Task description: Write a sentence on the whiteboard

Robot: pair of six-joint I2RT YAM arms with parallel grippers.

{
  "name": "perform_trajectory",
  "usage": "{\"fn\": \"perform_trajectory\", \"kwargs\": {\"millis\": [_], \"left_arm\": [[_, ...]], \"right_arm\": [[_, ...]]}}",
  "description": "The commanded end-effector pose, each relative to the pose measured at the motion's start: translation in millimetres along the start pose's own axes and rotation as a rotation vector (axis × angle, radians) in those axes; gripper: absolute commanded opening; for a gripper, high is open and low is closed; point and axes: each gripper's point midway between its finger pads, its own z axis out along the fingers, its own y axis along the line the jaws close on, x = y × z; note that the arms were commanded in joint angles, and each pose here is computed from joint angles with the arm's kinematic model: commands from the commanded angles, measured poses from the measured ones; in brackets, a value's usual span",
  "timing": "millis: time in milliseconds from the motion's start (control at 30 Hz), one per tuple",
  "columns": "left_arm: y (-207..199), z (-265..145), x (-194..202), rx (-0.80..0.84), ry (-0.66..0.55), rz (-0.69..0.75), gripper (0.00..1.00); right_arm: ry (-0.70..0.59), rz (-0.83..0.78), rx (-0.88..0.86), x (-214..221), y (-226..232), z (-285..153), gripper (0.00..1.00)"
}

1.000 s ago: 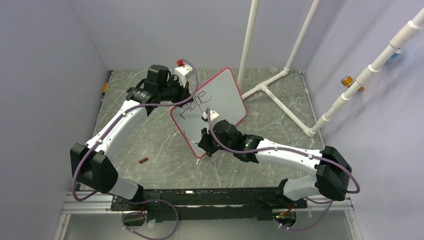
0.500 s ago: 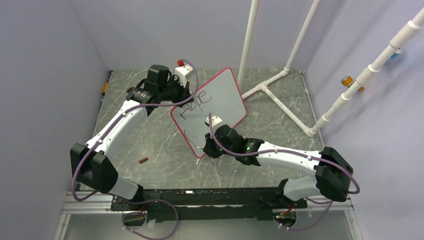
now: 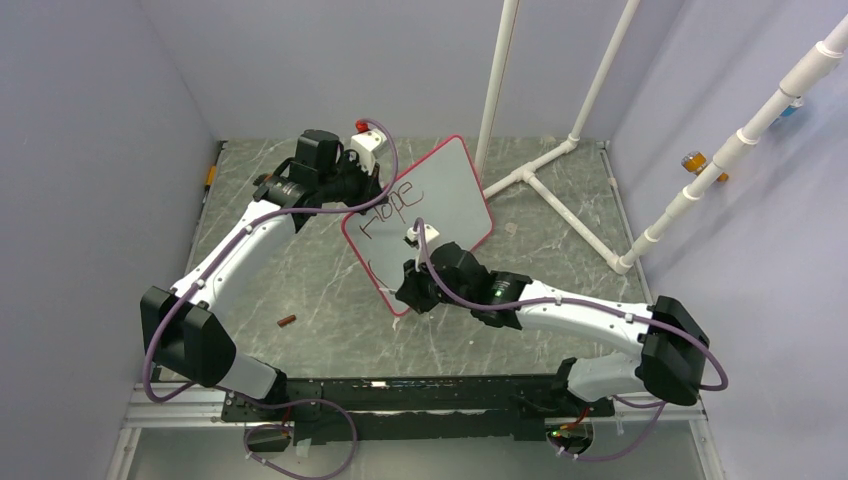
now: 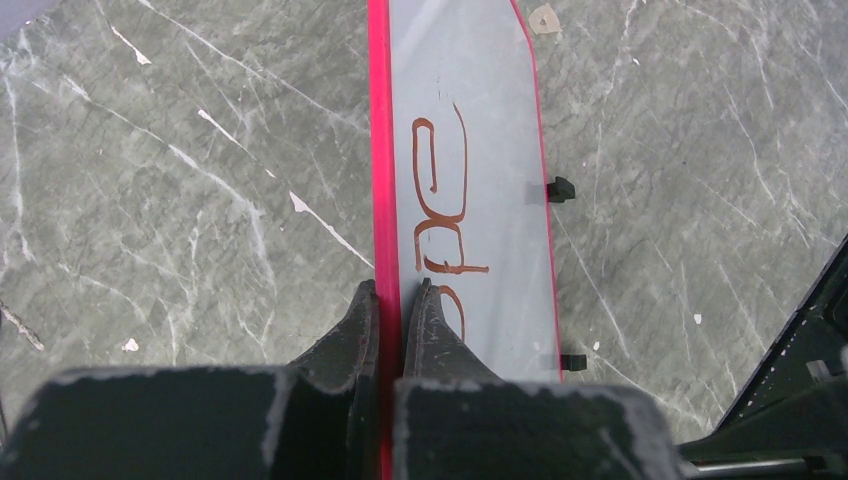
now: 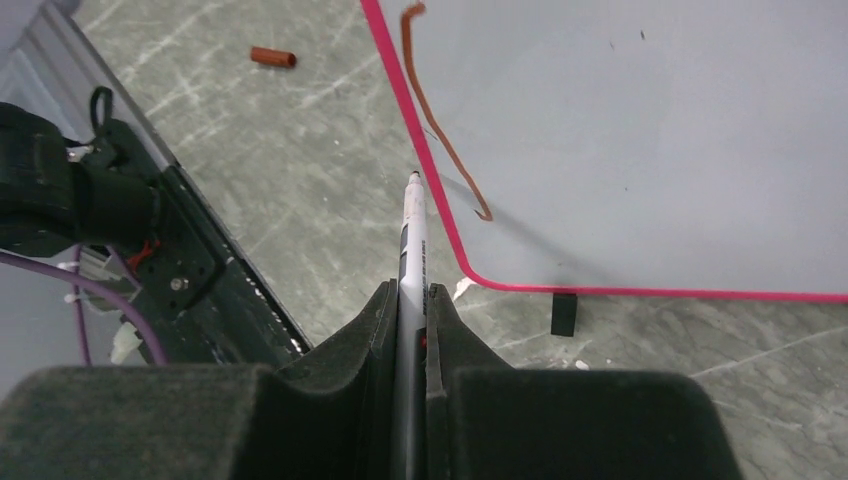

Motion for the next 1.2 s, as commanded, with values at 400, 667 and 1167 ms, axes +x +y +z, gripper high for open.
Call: {"fn": "perform_trajectory", "kwargs": {"millis": [400,667,1167], "left_arm": [[30.2,0.2,20.3,-0.145,0.085,0.091,0.0],[29.1,-0.6,18.5,-0.142,0.08,0.092,0.0],[29.3,0.1,20.5,-0.148,0.086,0.094,0.0]], "right_arm": [[-0.13,-0.011,0.038,-57.9,9.6,-9.4,0.0],[-0.133,-0.006,0.102,-57.3,-2.3,-8.5,0.0],[-0.101,0.004,0.053,-54.4,8.5,6.4,0.0]]}}
